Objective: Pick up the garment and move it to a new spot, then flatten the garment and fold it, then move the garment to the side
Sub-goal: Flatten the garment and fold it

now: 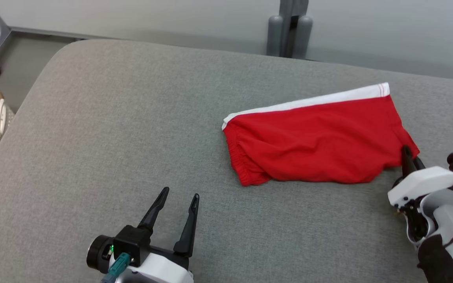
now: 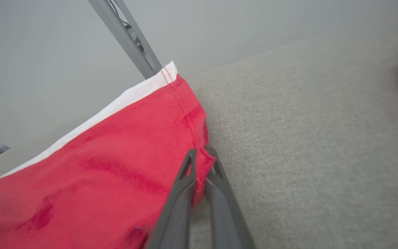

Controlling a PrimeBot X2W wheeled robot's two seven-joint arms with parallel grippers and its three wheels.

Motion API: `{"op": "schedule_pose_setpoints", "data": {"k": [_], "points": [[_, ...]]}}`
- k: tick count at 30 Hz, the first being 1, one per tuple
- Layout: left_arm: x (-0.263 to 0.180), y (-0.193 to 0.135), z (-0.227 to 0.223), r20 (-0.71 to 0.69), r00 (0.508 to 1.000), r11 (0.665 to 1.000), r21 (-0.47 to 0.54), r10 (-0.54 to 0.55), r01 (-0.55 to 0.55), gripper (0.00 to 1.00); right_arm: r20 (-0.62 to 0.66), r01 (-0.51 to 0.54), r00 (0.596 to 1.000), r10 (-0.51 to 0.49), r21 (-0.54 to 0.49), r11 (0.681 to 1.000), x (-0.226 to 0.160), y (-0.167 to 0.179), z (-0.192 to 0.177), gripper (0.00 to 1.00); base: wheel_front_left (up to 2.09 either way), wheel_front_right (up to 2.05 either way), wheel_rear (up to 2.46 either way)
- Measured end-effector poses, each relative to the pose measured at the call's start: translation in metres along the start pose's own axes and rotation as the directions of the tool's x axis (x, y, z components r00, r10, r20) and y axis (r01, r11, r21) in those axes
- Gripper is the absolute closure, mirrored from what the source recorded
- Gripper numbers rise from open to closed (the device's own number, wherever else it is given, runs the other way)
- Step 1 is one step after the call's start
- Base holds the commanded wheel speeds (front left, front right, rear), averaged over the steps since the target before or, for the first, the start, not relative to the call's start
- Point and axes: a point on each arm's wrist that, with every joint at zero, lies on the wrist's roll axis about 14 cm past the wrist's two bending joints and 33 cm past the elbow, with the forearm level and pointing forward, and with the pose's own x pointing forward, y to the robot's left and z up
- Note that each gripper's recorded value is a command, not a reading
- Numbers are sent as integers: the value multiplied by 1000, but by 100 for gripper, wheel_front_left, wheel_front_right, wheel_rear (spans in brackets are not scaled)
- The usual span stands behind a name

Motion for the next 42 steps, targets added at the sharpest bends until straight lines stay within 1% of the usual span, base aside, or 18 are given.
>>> {"op": "schedule_pose_setpoints", "data": {"k": [6,14,20,25,29,35,36,37,38,39,42], "points": [[-4,-10,3,13,999,999,-4,-34,34,0,67,48,996,-51,43,998,-30,-25,10,100,0,0,0],[-2,-20,20,66,995,997,17,-79,78,0,87,156,983,-164,91,983,-70,-69,4,100,0,0,0],[-6,-24,24,81,993,996,10,-86,86,0,99,203,971,-218,143,969,-93,-85,0,100,0,0,0],[-11,-25,29,100,992,996,-20,-81,83,0,122,206,966,-228,173,963,-101,-84,4,100,0,0,0],[-18,-20,32,114,991,997,-24,-66,69,0,159,180,965,-207,166,969,-103,-77,17,100,0,0,0],[-29,-13,38,139,989,999,-30,-40,45,0,232,85,967,-106,99,991,-98,-43,42,100,0,0,0],[-29,-13,38,139,989,999,-30,-40,45,0,232,85,967,-106,99,991,-98,-43,42,100,0,0,0],[-31,-11,40,149,988,999,-32,-36,41,0,248,39,967,-58,82,996,-95,-24,46,100,0,0,0],[-32,-11,41,152,988,999,-32,-34,39,0,255,14,966,-32,73,997,-93,-14,49,100,0,0,0],[-32,-11,41,152,988,999,-32,-34,39,0,255,14,966,-32,73,997,-93,-14,49,100,0,0,0],[-36,-9,41,155,988,999,-34,-28,33,0,269,-57,962,45,40,998,-89,15,55,100,0,0,0]]}}
